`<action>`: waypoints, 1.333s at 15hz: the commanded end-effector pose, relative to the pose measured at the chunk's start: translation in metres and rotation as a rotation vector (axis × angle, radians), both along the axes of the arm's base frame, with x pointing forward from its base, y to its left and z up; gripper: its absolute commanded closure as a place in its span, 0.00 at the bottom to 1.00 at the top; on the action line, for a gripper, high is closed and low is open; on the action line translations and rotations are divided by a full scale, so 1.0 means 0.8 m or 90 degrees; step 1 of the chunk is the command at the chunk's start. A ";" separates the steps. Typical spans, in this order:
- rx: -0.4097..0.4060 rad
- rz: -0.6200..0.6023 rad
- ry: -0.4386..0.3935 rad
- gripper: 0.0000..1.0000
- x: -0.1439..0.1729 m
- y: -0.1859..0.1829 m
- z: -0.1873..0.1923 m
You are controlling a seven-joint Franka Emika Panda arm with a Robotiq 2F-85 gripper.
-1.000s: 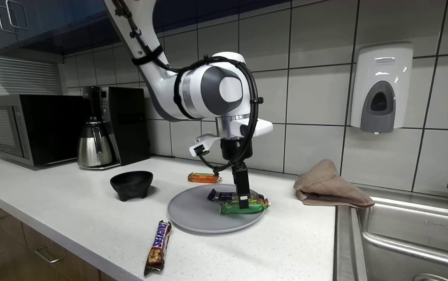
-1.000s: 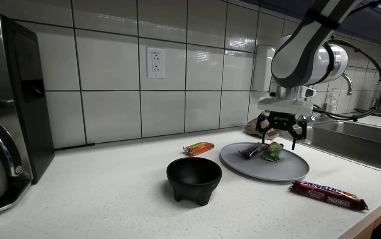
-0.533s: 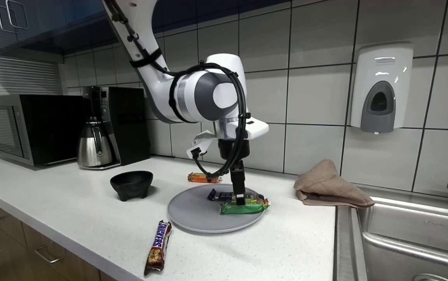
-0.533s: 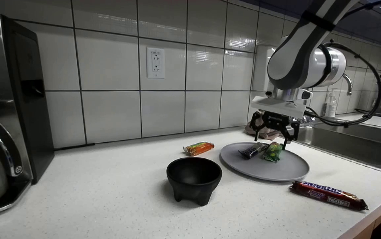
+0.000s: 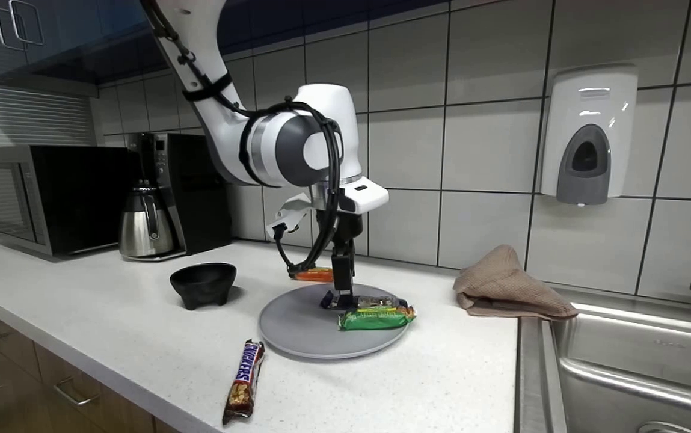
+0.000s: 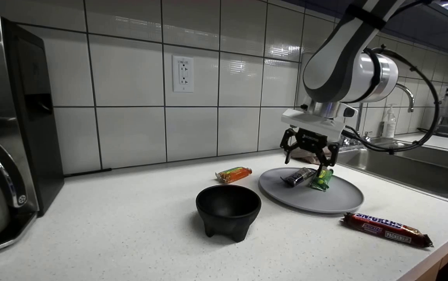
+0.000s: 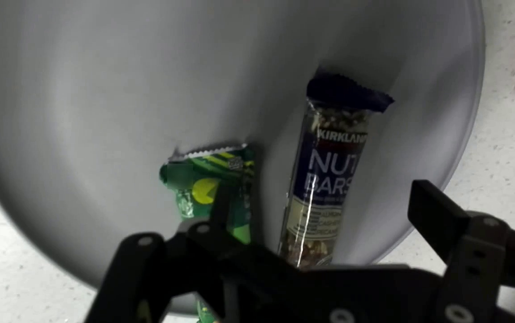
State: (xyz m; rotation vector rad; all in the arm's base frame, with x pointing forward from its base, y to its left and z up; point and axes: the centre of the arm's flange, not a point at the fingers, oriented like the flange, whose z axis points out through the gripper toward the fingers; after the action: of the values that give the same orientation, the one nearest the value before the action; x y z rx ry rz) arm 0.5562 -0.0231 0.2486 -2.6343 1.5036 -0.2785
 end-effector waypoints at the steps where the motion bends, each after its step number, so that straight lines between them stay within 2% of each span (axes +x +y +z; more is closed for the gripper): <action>1: 0.016 -0.018 -0.014 0.00 -0.002 0.017 0.027; 8: 0.023 -0.001 0.001 0.00 0.020 0.046 0.037; 20: 0.034 -0.007 -0.005 0.00 0.090 0.115 0.029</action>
State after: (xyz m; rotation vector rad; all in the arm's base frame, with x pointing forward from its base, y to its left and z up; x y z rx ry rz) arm 0.6024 0.0547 0.2723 -2.5980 1.4560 -0.2720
